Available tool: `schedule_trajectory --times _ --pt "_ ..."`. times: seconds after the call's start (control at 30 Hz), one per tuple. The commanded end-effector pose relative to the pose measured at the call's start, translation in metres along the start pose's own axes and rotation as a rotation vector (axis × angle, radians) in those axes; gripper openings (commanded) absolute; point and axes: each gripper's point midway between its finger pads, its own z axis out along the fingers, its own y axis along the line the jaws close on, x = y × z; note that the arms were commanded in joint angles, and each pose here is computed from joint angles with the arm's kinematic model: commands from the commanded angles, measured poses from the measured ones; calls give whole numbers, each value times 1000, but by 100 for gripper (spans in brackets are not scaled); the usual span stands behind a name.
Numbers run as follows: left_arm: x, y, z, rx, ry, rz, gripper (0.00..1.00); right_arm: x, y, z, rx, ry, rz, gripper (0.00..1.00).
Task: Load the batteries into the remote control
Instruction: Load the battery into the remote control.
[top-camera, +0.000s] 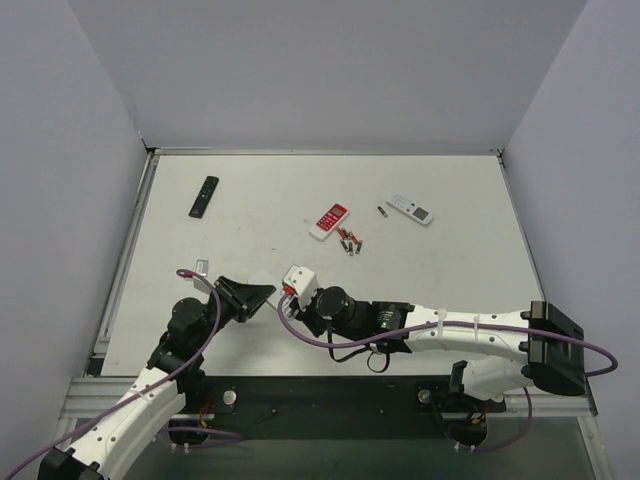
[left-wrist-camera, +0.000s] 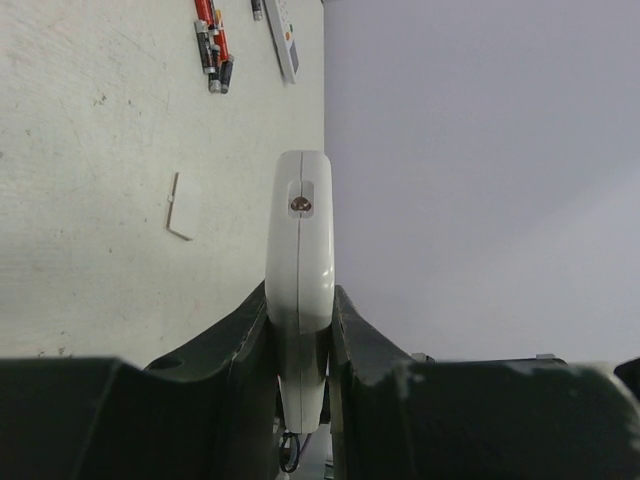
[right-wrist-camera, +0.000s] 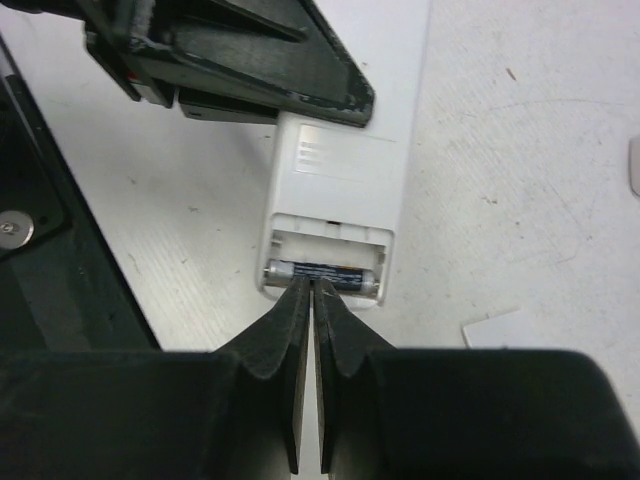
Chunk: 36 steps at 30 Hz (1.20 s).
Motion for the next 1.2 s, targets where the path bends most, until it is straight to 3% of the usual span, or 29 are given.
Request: schedule_trajectory --times 0.0,0.27,0.5,0.73,1.03,1.17 --pt "-2 -67 -9 222 12 -20 0 50 -21 0 97 148 -37 2" --pt "1 -62 -7 201 25 74 0 29 -12 -4 43 102 6 5" --pt "2 -32 -1 143 22 310 0 -3 -31 -30 66 16 106 28" --pt "7 -31 -4 219 25 431 0 -16 -55 -47 63 -6 333 59" --pt "7 -50 -8 301 11 435 0 -11 -28 -24 -48 30 419 73" --pt "7 -57 -11 330 7 422 0 -15 -26 -18 -55 19 443 74"
